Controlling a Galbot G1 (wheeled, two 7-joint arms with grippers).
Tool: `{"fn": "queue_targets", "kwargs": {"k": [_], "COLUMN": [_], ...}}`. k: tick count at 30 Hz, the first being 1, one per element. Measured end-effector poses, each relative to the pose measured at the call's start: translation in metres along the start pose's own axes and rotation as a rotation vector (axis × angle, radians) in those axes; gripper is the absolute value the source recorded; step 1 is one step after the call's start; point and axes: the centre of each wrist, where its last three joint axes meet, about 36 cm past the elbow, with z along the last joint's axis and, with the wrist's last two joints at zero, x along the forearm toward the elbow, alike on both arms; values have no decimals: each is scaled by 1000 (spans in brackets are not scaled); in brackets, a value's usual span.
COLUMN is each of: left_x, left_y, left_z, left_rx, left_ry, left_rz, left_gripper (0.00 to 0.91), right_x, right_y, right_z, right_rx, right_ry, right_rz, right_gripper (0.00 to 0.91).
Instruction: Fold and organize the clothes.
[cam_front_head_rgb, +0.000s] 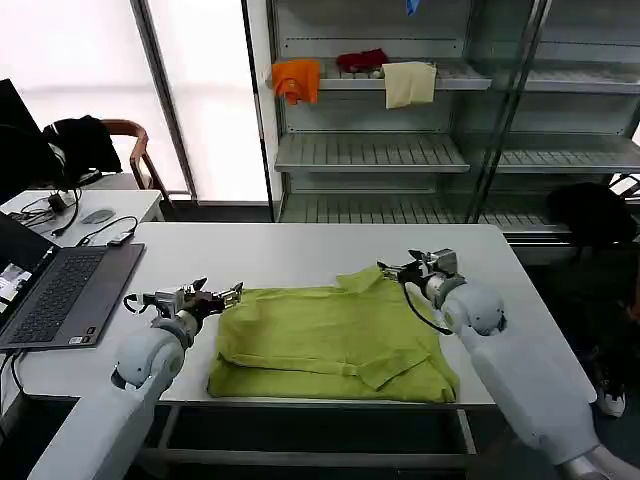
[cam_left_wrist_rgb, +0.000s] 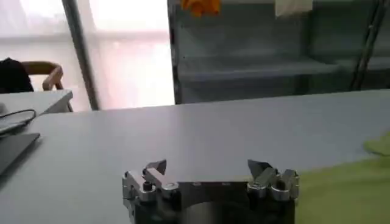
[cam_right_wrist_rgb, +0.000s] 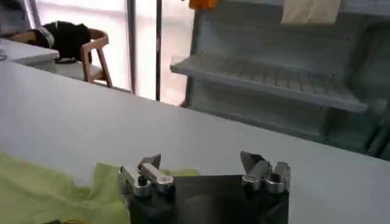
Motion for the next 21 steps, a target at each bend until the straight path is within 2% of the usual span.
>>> {"fn": "queue_targets", "kwargs": {"k": [10,17,18,19,20,21], "left_x": [-23,-28,-28,-28,-28,-29], "left_y": [15,10,8,7,6,5], "left_z": [7,13,14,15,16,17], "left_rx": [-15,-20,-20,-20,-19,-19], "left_ry": [50,70,72,73,75,76], "left_rz": [-32,-19,-16,-13,-10,-9], "left_gripper": [907,907,846,675,574,222], "right_x": [-30,-37,-38,-38,-38,-38], "right_y": [9,12,13,12,12,13], "right_z": [-3,1,1,2,2,3], "right_rx": [36,55,56,56,58,60], "right_ry": [56,81,82,84,86,88], "right_rz": [-14,-20,-21,-21,-23,-25], "right_gripper": [907,907,897,826,766,484]}}
